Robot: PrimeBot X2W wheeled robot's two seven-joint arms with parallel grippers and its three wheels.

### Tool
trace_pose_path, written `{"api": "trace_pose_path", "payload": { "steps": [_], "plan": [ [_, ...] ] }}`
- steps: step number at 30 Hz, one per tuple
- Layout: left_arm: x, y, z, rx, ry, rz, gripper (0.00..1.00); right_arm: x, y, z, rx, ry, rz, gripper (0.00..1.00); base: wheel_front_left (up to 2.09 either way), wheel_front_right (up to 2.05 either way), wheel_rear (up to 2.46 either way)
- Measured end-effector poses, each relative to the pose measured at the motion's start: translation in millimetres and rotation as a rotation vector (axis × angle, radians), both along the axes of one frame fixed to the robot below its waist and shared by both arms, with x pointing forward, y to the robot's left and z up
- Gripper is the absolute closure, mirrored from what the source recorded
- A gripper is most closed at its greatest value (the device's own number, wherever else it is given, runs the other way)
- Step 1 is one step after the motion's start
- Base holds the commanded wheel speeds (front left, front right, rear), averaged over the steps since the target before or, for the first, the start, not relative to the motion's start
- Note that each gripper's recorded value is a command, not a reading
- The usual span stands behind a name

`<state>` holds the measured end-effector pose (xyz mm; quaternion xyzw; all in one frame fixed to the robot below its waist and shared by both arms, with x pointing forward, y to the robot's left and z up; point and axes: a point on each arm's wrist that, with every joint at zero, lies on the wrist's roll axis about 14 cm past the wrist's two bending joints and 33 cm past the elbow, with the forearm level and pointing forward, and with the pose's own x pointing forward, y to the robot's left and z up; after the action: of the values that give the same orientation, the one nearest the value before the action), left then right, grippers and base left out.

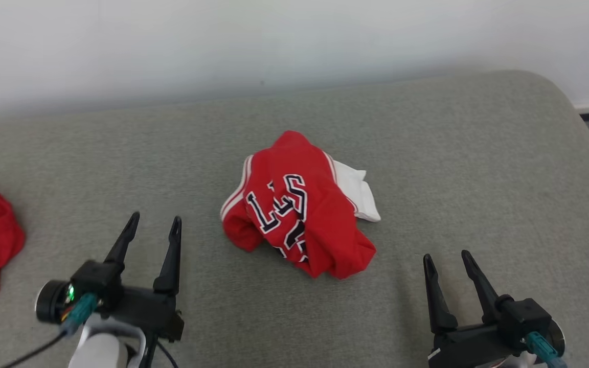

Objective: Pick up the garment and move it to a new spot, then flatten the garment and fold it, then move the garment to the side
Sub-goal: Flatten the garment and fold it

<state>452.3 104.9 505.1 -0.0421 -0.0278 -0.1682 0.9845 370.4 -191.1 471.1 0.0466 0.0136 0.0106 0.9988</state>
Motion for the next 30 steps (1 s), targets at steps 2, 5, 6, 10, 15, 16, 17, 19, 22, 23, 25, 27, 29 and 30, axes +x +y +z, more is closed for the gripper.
{"api": "trace_pose_path", "payload": {
  "steps": [2, 5, 6, 10, 15, 16, 17, 19, 22, 23, 25, 27, 29, 30],
  "plan": [
    [9, -13, -4, 0.008, 0.015, -0.042, 0.0, -2, -6, 0, 0.0, 0.002, -0.019, 0.0, 0.0, 0.0, 0.0],
    [19, -30, -19, 0.047, 0.061, -0.109, 0.0, -7, -16, -3, 0.001, 0.012, -0.052, 0.0, 0.0, 0.0, 0.0],
    [20, -37, -24, 0.057, 0.078, -0.134, 0.0, -9, -21, -3, 0.002, 0.014, -0.066, 0.0, 0.0, 0.0, 0.0],
    [31, -57, -42, 0.099, 0.132, -0.204, 0.0, -15, -34, -5, 0.002, 0.023, -0.108, 0.0, 0.0, 0.0, 0.0],
    [36, -78, -69, 0.124, 0.226, -0.268, 0.0, -21, -47, -6, 0.009, 0.029, -0.154, 0.0, 0.0, 0.0, 0.0],
    [36, -83, -73, 0.133, 0.239, -0.285, 0.0, -23, -49, -7, 0.008, 0.033, -0.162, 0.0, 0.0, 0.0, 0.0],
    [36, -86, -78, 0.139, 0.253, -0.295, 0.0, -24, -51, -8, 0.01, 0.036, -0.169, 0.0, 0.0, 0.0, 0.0],
    [37, -93, -85, 0.149, 0.282, -0.316, 0.0, -26, -55, -9, 0.01, 0.043, -0.181, 0.0, 0.0, 0.0, 0.0],
    [39, -99, -93, 0.153, 0.312, -0.331, 1.0, -29, -58, -12, 0.01, 0.051, -0.194, 0.0, 0.0, 0.0, 0.0],
    [40, -99, -92, 0.149, 0.312, -0.329, 1.0, -29, -59, -12, 0.01, 0.051, -0.198, 0.0, 0.0, 0.0, 0.0],
    [42, -97, -89, 0.152, 0.307, -0.323, 1.0, -29, -60, -10, 0.011, 0.046, -0.2, 0.0, 0.0, 0.0, 0.0],
    [43, -94, -82, 0.141, 0.296, -0.311, 1.0, -29, -60, -9, 0.012, 0.042, -0.198, 0.0, 0.0, 0.0, 0.0],
    [46, -92, -68, 0.118, 0.262, -0.301, 1.0, -29, -58, -8, 0.013, 0.038, -0.193, 0.0, 0.0, 0.0, 0.0],
    [49, -91, -58, 0.098, 0.235, -0.293, 1.0, -29, -56, -9, 0.014, 0.038, -0.186, 0.0, 0.0, 0.0, 0.0]
  ]
}}
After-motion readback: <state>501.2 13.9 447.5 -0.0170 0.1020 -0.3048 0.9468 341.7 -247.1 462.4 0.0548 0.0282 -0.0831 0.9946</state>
